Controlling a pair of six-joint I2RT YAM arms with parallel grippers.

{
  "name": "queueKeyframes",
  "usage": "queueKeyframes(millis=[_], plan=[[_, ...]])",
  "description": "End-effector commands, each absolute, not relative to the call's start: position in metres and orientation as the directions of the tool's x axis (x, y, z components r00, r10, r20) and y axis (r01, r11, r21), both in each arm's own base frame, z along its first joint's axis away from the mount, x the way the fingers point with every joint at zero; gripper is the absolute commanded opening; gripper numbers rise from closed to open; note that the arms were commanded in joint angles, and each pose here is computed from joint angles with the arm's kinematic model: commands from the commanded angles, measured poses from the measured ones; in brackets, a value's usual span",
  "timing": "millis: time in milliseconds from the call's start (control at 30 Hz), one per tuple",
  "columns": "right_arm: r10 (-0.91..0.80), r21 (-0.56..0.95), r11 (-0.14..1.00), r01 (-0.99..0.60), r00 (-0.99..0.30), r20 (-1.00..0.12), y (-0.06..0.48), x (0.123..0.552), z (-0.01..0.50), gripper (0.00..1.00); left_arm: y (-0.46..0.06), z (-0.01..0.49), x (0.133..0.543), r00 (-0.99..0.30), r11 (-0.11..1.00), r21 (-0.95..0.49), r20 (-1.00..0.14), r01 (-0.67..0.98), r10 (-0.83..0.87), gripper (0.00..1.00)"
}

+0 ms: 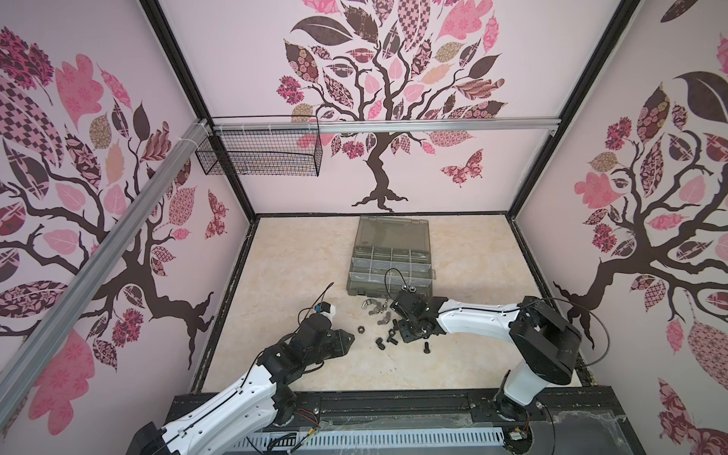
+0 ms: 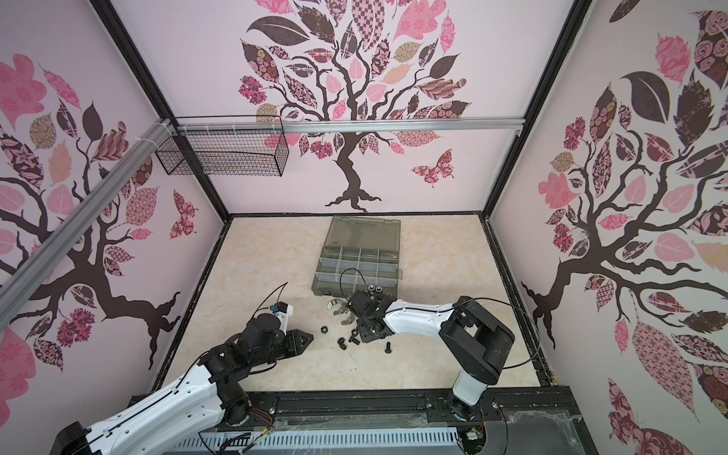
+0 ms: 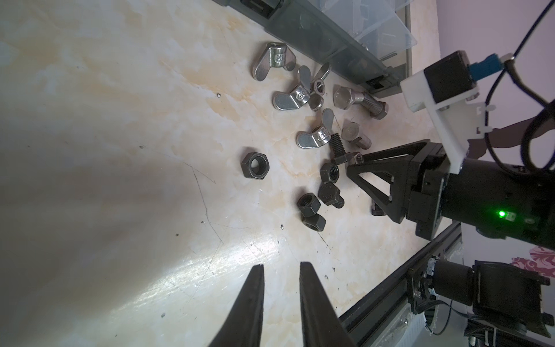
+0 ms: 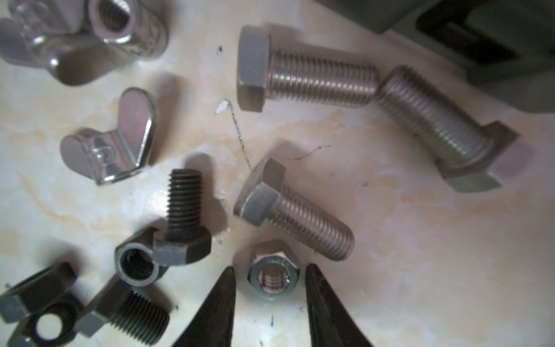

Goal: Sort the screws and nuts into containers
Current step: Pick up the nut from the center of the table, then place the nut into the container.

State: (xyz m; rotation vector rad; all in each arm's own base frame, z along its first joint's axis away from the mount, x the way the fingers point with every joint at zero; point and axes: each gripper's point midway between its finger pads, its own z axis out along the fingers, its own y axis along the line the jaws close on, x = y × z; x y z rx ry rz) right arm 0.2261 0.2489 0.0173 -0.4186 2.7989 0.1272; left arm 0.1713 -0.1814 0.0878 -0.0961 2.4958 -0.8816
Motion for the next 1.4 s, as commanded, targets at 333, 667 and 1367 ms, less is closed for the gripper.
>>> queueKeyframes(millis=[333, 667, 1367], plan=[[-0.273, 0.010, 0.957, -0.290, -0.912, -0.306, 0.250, 0.230, 0.009, 0.22, -0.176, 0.080, 0.166, -0.880, 0.793, -0.603, -0.418, 0.086, -0.223, 0.25], [-0.273, 0.048, 0.947, -0.318, -0.872, -0.405, 0.255, 0.242, 0.059, 0.19, -0.176, 0.084, 0.167, -0.877, 0.794, -0.602, -0.424, 0.088, -0.224, 0.25], [-0.238, 0.011, 0.960, -0.279, -0.841, -0.486, 0.268, 0.365, 0.098, 0.26, -0.175, 0.092, 0.168, -0.871, 0.790, -0.605, -0.435, 0.094, -0.229, 0.25]])
